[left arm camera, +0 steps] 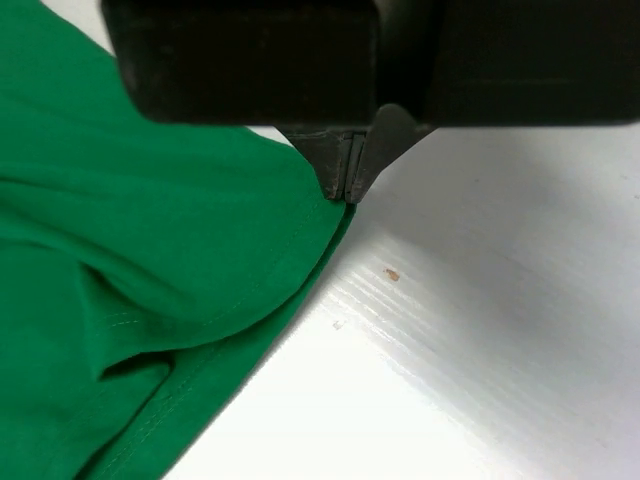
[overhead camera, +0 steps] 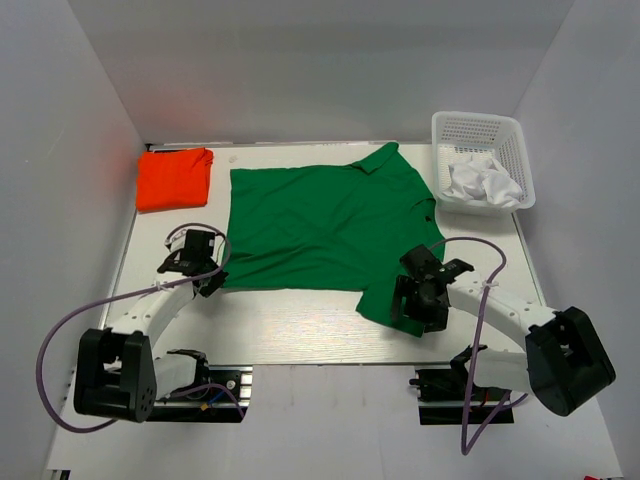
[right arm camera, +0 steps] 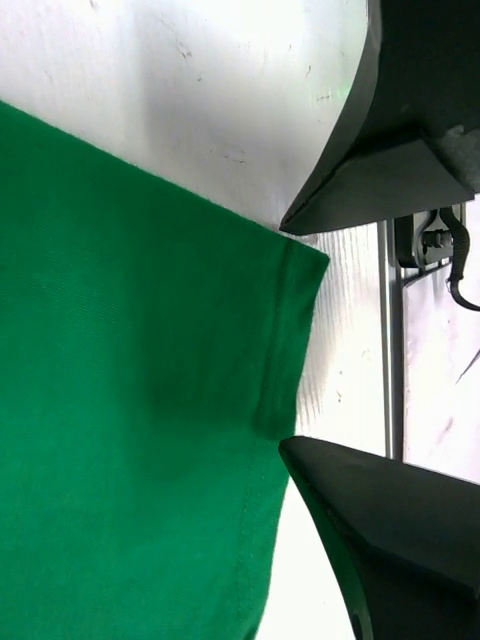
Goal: Fold and stack the t-shirts
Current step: Flatten out the tshirt, then grap the side of the flattened tshirt closest away from the robot with both arms, then fold the flattened tshirt in 1/3 of the way
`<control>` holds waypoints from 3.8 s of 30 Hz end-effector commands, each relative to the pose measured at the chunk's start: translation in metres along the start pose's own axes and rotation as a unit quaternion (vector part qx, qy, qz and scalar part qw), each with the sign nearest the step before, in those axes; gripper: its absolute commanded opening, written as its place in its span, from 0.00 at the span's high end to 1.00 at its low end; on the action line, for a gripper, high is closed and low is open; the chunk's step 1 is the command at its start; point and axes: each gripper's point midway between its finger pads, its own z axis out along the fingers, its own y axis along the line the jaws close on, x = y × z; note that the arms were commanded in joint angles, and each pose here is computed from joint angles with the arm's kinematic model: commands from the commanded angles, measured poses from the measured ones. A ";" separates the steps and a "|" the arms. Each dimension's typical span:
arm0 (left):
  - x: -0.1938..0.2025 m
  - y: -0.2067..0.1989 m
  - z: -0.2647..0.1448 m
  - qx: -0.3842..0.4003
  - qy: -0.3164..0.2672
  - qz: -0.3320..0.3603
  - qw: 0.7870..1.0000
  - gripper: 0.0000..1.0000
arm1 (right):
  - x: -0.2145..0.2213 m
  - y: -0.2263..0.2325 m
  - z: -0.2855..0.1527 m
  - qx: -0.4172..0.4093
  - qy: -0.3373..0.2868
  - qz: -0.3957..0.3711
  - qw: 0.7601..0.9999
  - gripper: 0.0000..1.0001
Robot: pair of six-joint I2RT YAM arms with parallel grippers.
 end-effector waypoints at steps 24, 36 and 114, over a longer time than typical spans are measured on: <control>0.000 -0.003 -0.017 0.018 -0.012 -0.035 0.999 1.00 | -0.018 -0.024 -0.077 0.008 -0.123 0.126 0.984 1.00; 0.019 0.020 -0.031 0.008 0.000 -0.046 0.999 1.00 | -0.017 -0.043 -0.114 0.031 -0.146 0.114 0.982 1.00; -0.072 -0.078 -0.031 0.123 -0.059 0.022 0.990 0.00 | -0.239 0.120 0.007 -0.243 -0.155 -0.048 0.956 0.10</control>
